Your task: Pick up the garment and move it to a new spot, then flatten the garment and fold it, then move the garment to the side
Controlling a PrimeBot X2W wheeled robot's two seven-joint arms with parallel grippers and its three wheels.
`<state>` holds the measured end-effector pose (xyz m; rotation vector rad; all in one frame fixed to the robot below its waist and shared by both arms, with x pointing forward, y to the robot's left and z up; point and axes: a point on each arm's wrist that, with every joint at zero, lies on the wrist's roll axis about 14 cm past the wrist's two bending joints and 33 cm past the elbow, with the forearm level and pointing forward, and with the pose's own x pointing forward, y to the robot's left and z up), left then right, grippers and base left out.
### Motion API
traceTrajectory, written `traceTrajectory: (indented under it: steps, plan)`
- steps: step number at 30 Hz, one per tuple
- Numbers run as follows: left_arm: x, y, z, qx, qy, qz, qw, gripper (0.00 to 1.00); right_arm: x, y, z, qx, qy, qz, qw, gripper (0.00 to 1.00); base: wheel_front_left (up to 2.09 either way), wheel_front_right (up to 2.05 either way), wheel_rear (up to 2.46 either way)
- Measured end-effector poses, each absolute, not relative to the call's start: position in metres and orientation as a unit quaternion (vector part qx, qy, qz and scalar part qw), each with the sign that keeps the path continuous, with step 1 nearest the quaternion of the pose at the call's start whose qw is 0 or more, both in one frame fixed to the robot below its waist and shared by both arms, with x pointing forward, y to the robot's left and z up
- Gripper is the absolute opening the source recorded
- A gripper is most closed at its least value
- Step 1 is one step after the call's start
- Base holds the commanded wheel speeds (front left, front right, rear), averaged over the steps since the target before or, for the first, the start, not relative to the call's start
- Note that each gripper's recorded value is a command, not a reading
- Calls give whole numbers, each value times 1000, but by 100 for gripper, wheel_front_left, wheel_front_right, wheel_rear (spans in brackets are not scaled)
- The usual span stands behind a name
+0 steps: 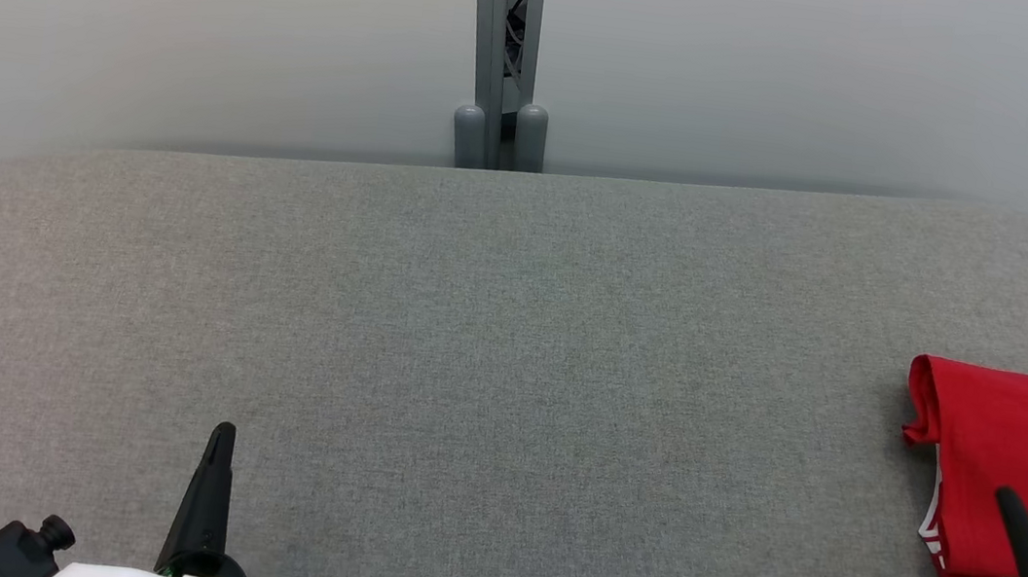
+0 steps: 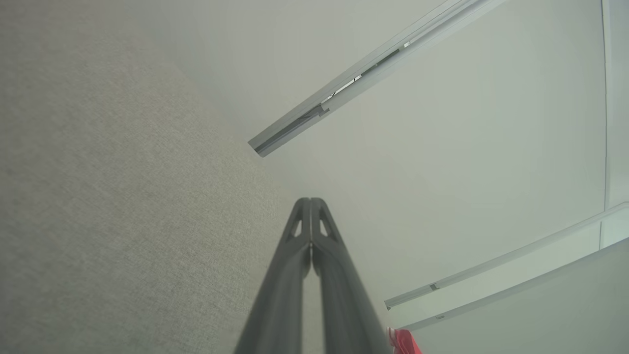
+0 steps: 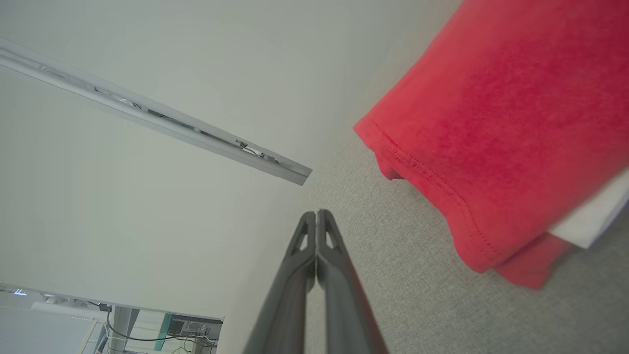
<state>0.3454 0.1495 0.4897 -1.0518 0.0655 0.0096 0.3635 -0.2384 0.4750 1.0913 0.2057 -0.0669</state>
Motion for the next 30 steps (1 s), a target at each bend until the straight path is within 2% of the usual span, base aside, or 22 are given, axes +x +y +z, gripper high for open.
traceTrajectory:
  steps: [30]
  plan:
    - [347, 146, 491, -617, 13, 18, 786, 0, 368, -252, 484, 628, 76, -15, 774, 0, 0, 0, 0]
